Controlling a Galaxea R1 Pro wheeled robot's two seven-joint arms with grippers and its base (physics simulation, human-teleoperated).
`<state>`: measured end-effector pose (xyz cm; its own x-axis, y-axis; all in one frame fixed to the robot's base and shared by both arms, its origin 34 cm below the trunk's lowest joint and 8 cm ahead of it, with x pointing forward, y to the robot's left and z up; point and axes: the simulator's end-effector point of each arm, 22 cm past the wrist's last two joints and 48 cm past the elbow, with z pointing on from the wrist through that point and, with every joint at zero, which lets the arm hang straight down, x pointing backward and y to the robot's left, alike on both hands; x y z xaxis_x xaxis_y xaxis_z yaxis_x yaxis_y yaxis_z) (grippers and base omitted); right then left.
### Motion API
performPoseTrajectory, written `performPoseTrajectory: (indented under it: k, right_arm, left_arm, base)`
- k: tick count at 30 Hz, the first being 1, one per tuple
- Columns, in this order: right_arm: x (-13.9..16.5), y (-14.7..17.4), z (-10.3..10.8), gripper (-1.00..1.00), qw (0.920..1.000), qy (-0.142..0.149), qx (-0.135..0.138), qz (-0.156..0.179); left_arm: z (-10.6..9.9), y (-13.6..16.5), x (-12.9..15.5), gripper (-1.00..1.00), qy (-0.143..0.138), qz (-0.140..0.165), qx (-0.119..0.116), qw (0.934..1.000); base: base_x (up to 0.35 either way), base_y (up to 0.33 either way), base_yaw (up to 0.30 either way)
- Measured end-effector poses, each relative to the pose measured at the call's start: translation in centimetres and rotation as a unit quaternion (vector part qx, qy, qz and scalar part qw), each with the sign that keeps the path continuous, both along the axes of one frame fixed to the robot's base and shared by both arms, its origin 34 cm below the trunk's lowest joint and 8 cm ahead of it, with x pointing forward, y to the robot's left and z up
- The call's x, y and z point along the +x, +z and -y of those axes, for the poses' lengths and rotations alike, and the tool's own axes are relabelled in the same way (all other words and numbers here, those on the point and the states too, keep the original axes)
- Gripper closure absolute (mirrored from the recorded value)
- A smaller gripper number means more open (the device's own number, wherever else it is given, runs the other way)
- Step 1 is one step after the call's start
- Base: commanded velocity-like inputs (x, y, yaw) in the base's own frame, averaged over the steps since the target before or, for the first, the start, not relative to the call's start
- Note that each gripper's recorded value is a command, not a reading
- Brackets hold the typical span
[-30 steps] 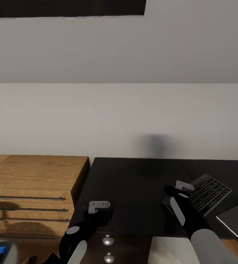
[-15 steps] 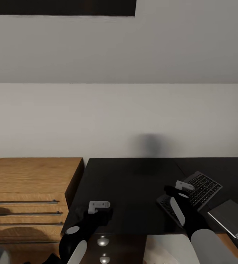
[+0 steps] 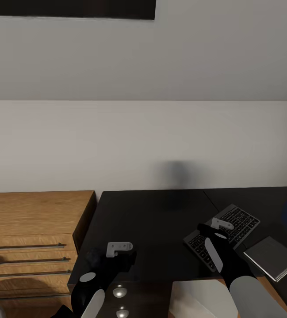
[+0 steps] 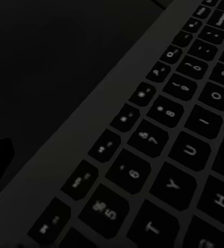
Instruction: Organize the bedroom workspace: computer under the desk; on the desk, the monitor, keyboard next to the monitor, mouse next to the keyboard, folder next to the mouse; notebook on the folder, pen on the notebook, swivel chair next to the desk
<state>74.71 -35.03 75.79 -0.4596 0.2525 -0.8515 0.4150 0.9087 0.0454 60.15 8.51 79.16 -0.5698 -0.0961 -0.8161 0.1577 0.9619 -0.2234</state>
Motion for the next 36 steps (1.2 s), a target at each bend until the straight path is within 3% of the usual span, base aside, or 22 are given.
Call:
performPoseTrajectory:
  k: [12, 36]
  right_arm:
    - [-0.01, 0.08, 0.10, -1.00, 1.0000, 0.000, -0.002, 0.000]
    - [0.01, 0.11, 0.26, -1.00, 1.0000, -0.001, -0.003, 0.001]
  left_arm:
    - [-0.22, -0.10, -0.01, -1.00, 0.001, -0.001, 0.002, 1.0000]
    - [-0.11, -0.13, -0.04, -1.00, 0.000, -0.001, 0.002, 1.0000]
  base:
    - [0.199, 0.000, -0.001]
    - [0.076, 0.000, 0.000]
